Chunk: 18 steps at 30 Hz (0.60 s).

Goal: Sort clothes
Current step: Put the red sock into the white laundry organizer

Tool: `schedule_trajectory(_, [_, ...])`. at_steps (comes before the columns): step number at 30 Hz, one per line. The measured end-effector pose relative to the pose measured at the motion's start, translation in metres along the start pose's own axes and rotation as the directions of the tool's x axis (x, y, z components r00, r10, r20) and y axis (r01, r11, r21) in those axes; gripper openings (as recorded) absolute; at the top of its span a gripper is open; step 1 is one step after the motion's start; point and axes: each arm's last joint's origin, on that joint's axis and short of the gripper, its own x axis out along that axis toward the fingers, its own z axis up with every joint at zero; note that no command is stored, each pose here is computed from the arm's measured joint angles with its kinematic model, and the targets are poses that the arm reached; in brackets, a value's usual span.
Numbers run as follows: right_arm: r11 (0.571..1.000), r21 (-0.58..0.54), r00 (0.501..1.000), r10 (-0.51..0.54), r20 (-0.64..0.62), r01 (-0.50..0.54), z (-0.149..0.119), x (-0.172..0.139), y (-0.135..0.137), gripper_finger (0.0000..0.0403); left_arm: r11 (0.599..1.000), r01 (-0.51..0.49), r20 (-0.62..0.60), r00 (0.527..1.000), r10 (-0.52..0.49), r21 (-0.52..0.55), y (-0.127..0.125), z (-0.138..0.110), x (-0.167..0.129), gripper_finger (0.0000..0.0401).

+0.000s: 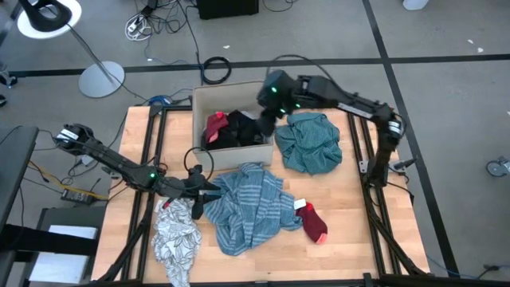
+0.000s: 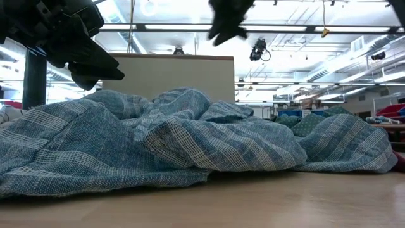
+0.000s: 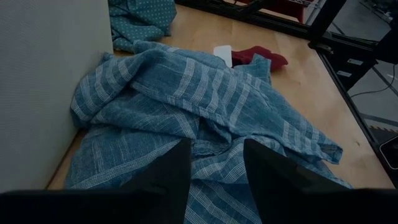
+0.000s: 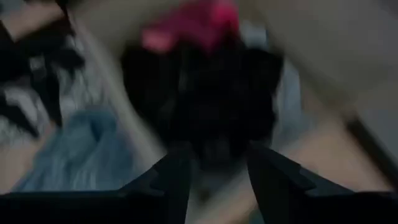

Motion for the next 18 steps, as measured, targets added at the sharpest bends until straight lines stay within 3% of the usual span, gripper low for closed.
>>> schedule_trajectory(3, [0.994,0.036,0.990,-0.100,-0.095,0.103,-0.023,-0.025,0.023,0.0147,1.000,0.000,0.000,1.000,0.000,0.000,0.000,0.000,0.000,0.0152])
schedule_trajectory(9, [0.952,-0.055,0.944,-0.305,-0.129,0.300,-0.074,-0.063,0.087,0.0138,1.000,0.000,0.000,1.000,0.000,-0.001,0.000,0.000,0.000,0.0152])
schedule_trajectory(18, [0.948,-0.075,0.949,-0.312,-0.041,0.308,-0.158,-0.082,0.173,0.0137,1.000,0.000,0.000,1.000,0.000,-0.007,0.000,0.000,0.000,0.0152])
